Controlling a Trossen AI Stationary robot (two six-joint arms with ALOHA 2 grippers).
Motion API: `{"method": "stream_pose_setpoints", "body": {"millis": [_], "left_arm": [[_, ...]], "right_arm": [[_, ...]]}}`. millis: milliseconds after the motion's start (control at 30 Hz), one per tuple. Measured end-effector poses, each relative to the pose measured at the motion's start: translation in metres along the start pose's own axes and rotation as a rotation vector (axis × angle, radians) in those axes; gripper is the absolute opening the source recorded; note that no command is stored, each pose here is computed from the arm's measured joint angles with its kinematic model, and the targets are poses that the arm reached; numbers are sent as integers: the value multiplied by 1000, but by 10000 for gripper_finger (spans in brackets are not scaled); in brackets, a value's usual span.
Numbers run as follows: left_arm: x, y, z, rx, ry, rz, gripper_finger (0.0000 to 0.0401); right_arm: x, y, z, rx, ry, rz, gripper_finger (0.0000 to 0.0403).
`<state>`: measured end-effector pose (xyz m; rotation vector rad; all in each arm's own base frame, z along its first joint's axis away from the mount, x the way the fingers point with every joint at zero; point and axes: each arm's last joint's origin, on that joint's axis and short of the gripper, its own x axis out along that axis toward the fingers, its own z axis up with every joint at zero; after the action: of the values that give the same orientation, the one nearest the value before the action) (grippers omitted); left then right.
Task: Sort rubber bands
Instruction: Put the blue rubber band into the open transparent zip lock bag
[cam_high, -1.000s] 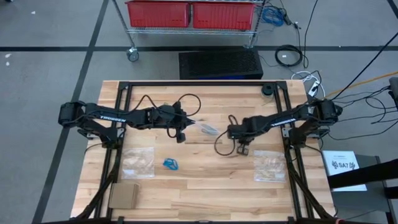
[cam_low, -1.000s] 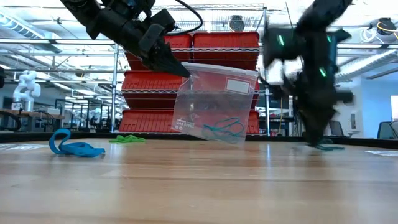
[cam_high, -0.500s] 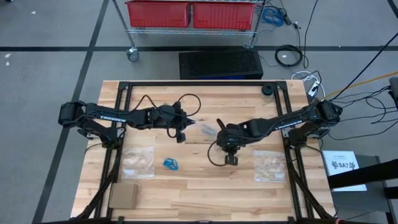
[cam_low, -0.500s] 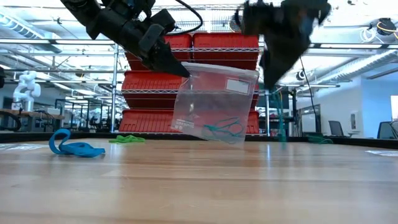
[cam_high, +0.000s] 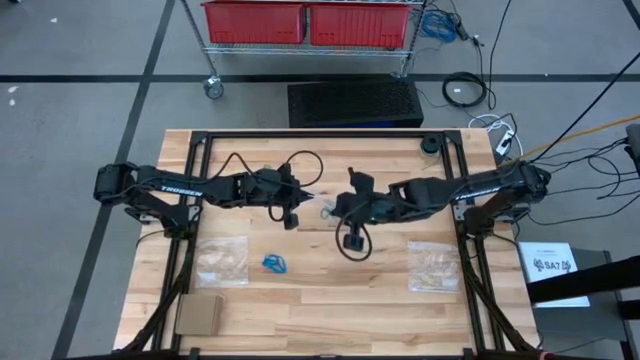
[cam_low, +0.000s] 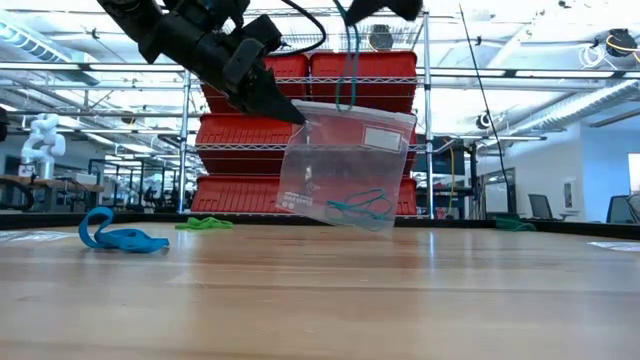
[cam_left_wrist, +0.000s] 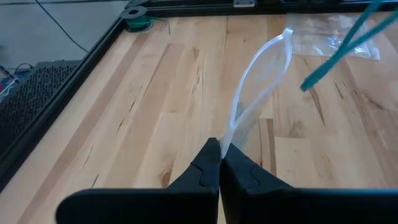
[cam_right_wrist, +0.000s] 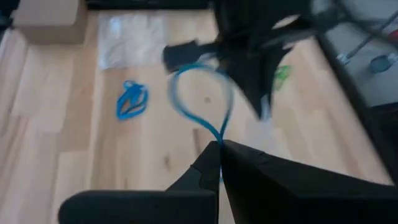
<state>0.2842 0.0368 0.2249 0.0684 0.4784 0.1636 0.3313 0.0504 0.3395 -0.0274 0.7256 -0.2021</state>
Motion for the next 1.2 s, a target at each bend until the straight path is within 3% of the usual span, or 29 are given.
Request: {"method": "stream_pose_setpoints", "body": {"millis": [433, 767, 1200], "left_arm": [[0, 0, 0, 0, 0, 0, 0], [0, 0, 0, 0, 0, 0, 0], [0, 0, 0, 1, 0, 0, 0]], "right_arm": [[4, -30, 10, -47, -24, -94, 0], [8, -35, 10, -83, -9, -55, 0], [43, -39, 6, -193, 53, 1, 0]]}}
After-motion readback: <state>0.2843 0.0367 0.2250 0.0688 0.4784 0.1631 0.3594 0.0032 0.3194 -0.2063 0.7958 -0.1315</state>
